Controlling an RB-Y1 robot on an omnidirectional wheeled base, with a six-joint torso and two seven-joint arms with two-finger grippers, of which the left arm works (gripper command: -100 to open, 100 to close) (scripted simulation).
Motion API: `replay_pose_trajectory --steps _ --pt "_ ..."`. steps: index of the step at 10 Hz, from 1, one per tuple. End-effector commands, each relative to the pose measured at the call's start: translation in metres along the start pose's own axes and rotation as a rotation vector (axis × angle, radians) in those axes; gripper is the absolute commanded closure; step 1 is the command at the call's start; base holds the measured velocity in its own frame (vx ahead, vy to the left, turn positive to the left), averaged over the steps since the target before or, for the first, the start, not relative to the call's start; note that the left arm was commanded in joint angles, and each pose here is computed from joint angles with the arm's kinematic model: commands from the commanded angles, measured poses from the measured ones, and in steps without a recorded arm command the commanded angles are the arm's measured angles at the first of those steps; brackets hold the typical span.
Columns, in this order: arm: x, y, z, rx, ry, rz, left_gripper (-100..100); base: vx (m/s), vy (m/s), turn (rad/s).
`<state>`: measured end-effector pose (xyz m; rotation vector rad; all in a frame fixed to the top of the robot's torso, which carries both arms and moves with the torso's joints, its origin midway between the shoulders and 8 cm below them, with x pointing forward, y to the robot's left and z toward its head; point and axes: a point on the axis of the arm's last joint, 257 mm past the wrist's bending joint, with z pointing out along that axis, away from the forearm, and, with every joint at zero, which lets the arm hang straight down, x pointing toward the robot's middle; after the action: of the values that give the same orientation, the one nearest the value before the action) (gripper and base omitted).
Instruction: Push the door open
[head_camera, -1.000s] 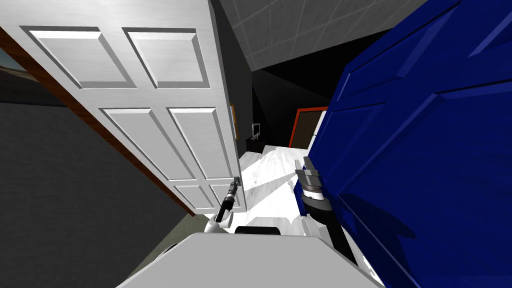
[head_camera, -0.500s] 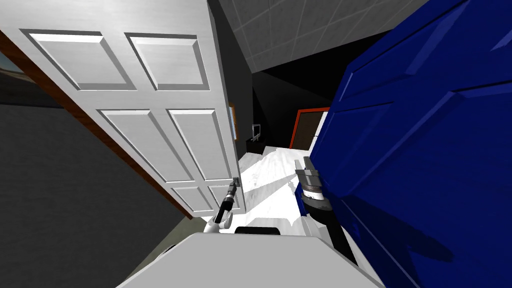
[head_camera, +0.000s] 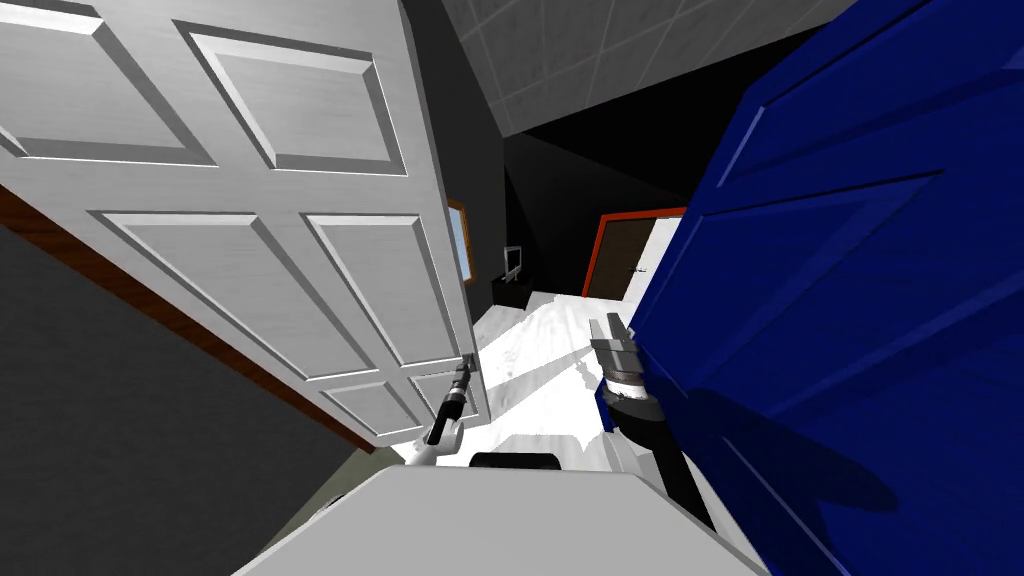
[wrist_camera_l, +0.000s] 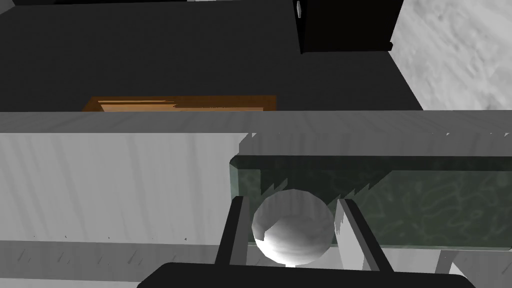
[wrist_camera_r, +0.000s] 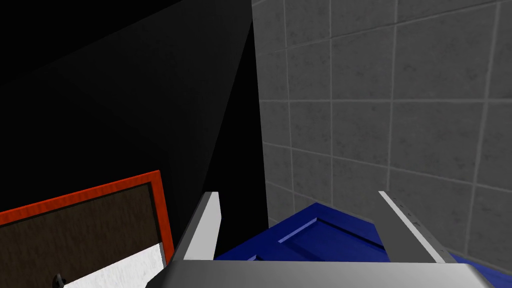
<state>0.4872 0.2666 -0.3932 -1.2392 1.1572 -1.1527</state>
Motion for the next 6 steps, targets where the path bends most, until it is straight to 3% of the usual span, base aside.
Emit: replay_pose_trajectory --steps 1,2,4,6 --pt "-0.01 0.0 0.0001 0.004 -0.013 0.005 100 0.038 -0.015 0.005" --pt "-0.022 0.0 0.0001 0.004 -0.041 0.005 100 0.132 -0.024 0.036" --pt "-0.028 0.0 0.0 0.003 -0.056 0.005 100 0.18 -0.058 0.05" --pt "-0.045 0.0 -0.0007 0.002 -0.094 0.005 100 0.19 -0.067 0.074"
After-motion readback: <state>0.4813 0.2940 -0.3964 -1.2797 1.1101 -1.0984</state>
